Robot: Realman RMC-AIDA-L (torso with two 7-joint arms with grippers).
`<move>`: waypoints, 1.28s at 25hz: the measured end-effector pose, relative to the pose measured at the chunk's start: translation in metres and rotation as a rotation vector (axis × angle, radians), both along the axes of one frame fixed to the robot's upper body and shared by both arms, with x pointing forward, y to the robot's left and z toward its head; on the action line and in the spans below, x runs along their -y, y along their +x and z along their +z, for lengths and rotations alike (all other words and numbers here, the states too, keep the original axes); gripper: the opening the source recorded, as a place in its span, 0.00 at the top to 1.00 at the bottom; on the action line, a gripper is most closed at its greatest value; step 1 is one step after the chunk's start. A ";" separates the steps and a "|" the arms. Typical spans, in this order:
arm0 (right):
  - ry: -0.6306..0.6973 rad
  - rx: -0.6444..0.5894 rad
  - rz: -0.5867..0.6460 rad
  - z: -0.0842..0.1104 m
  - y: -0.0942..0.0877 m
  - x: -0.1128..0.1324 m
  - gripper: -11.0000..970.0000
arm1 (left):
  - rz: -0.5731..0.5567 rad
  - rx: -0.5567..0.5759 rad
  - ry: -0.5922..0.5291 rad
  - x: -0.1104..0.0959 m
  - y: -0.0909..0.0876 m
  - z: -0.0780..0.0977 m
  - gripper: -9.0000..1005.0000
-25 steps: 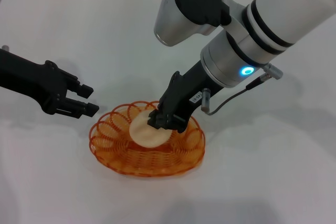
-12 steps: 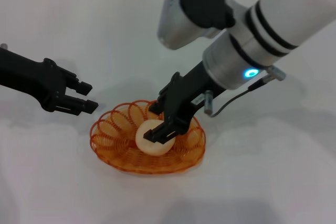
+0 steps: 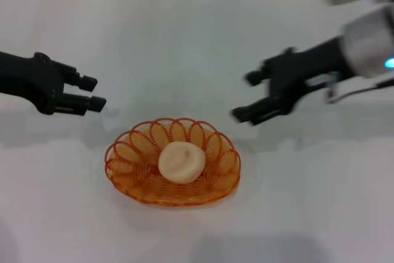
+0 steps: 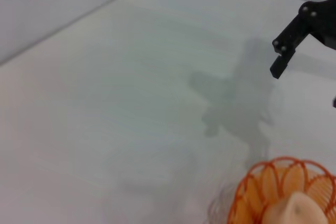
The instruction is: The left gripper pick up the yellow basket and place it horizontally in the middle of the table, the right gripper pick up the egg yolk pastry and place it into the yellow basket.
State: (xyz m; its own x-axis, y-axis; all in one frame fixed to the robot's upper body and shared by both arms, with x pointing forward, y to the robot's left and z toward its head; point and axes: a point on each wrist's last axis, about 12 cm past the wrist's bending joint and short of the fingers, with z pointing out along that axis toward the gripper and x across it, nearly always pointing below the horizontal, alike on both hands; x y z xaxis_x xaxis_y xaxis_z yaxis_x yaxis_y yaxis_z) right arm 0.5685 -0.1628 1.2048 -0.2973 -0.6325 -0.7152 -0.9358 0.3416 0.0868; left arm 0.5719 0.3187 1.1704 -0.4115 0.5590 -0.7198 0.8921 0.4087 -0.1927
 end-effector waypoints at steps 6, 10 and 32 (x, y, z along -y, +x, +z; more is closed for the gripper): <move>0.050 0.025 -0.112 -0.009 -0.002 0.063 0.18 | 0.035 0.059 -0.112 -0.010 -0.005 0.008 0.51; 0.079 0.030 -0.143 -0.020 -0.006 0.094 0.18 | 0.029 0.098 -0.193 -0.017 -0.015 0.012 0.51; 0.232 0.006 0.003 -0.037 -0.034 0.129 0.19 | 0.015 0.051 -0.228 -0.053 -0.060 0.006 0.51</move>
